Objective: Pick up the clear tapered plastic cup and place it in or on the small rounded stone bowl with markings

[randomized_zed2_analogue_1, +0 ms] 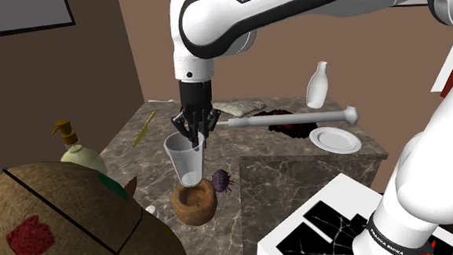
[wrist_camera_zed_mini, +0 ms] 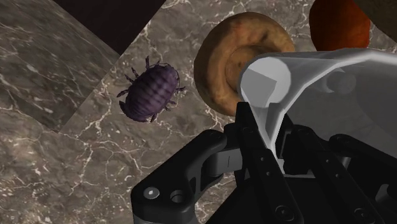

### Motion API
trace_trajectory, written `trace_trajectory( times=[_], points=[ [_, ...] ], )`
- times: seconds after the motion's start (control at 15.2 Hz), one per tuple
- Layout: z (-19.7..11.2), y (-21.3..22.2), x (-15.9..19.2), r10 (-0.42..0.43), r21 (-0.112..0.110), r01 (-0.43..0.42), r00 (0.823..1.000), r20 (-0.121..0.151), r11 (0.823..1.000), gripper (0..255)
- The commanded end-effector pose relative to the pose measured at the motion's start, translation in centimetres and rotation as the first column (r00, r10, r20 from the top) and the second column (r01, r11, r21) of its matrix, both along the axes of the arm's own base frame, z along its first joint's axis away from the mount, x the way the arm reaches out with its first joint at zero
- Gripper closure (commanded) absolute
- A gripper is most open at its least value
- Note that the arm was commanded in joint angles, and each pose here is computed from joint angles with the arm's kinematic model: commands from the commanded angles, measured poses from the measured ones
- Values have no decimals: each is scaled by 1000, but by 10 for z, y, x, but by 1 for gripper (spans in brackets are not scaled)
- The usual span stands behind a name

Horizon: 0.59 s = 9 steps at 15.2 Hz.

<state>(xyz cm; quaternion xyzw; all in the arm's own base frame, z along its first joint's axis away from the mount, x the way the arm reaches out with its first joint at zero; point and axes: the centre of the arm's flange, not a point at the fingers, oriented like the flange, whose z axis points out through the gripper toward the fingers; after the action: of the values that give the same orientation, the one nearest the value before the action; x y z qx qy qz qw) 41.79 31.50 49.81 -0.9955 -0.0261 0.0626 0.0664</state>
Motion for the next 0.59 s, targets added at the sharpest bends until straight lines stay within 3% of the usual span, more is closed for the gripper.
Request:
trace_trajectory(
  times=[0.0, 0.33, 0.53],
  points=[
    [-11, 0, 0, 0, 0, 0, 1000, 1, 1000, 255],
    [-38, 0, 0, 0, 0, 0, 1000, 1, 1000, 255],
    [-38, 0, 0, 0, 0, 0, 1000, 1, 1000, 255]
  ],
)
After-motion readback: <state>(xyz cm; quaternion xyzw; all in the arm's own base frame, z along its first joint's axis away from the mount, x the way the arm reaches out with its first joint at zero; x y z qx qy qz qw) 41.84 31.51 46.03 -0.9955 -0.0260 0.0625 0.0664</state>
